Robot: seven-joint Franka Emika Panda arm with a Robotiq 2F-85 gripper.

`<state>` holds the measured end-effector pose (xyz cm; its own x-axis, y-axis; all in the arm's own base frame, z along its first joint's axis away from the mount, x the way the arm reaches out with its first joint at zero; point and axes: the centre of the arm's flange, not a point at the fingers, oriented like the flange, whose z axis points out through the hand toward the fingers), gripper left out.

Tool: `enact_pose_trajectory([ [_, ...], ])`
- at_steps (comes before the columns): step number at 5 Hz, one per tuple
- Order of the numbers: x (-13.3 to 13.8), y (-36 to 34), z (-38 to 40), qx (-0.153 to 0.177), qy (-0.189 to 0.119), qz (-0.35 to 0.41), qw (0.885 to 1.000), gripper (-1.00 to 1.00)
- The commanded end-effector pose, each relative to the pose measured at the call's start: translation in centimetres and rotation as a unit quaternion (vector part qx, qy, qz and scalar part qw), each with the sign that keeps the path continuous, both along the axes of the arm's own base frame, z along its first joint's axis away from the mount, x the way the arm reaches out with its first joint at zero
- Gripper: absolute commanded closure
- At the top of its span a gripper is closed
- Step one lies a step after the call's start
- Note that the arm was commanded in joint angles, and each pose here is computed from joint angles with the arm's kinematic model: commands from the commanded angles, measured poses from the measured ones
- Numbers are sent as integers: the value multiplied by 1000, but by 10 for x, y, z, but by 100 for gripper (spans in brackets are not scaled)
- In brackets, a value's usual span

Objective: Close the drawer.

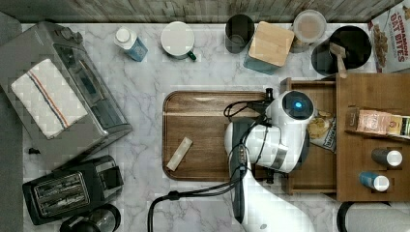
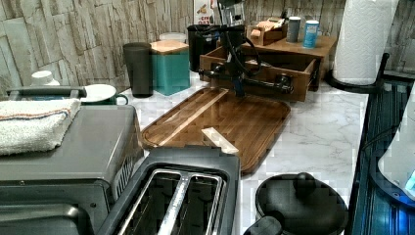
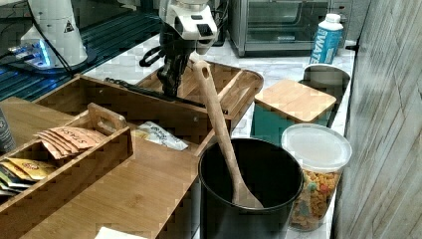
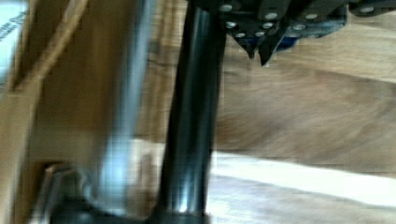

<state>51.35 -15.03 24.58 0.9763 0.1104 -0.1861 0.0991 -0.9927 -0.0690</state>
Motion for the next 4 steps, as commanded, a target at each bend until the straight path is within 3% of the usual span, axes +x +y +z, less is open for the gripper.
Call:
enact_pose_trajectory([
  [1,-3,-161,86,-139,-141,-41,979,100],
  [2,-6,-188,84,-164,-131,-39,977,100],
  [4,-4,-253,85,-184,-125,-31,974,100],
])
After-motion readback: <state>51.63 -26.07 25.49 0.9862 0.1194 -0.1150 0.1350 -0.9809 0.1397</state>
